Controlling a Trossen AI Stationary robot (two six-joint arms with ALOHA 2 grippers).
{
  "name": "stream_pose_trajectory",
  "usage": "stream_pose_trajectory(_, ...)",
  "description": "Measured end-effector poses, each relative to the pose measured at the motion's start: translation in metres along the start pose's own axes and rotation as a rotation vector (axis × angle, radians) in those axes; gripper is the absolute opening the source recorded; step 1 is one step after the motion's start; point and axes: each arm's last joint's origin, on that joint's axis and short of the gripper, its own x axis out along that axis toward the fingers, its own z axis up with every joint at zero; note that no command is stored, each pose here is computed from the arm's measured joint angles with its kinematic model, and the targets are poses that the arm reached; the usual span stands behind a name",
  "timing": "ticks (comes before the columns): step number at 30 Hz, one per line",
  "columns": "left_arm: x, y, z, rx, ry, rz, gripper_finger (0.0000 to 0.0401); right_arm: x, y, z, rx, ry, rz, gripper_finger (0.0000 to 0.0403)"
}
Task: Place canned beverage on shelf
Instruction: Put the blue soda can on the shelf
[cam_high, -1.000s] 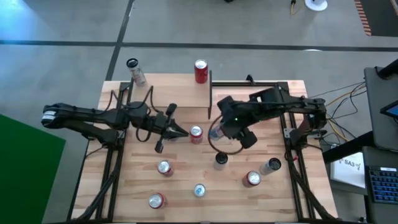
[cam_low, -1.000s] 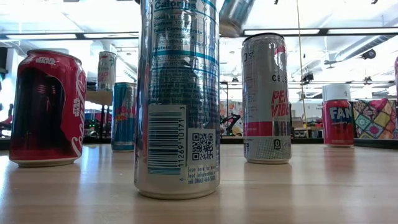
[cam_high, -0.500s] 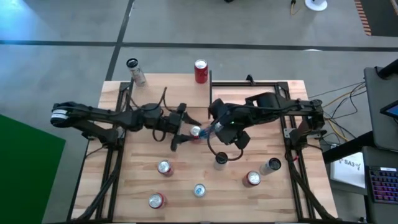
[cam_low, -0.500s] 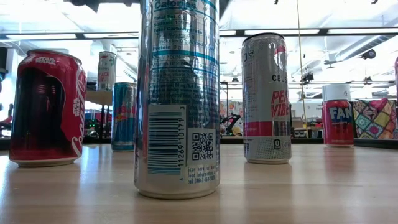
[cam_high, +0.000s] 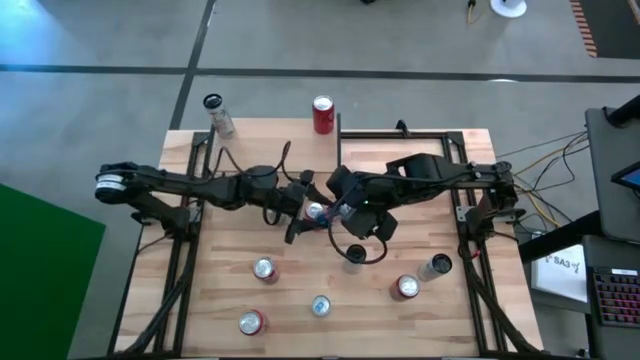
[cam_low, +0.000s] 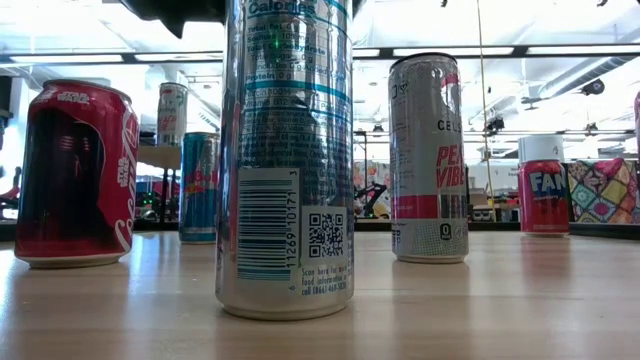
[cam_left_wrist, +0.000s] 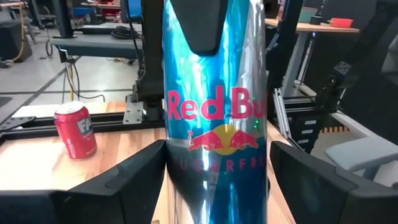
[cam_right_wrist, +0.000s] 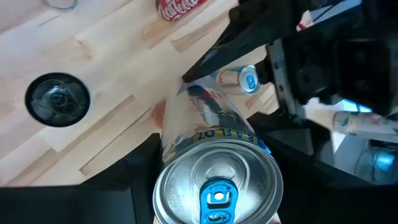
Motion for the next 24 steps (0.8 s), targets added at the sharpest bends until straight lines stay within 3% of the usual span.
stream_pose_trajectory(5,0.0052,0.0013,-0.0005,-0.002,0.006,-0.001,0.0268,-0.0001,-0.0006,0.0000,-0.012,0.000,-0.005,0.0222)
stream_pose_trajectory(11,0.0060,0.0017,-0.0013,-0.003,0.007,0.004,0.0216,-0.0001,-0.0008,0.0003,-0.013,-0.004,-0.008,0.0222)
stream_pose_trajectory(14,0.0059,0.0016,-0.0012,-0.007,0.007,0.004,0.0214,-0.0001,-0.0009,0.0004,-0.012,-0.005,-0.009,0.0225)
stream_pose_trajectory(24,0.0048,0.0016,0.0002,-0.013,0.003,0.022,0.0214,0.0005,-0.0021,0.0007,0.041,-0.002,-0.022,0.0301)
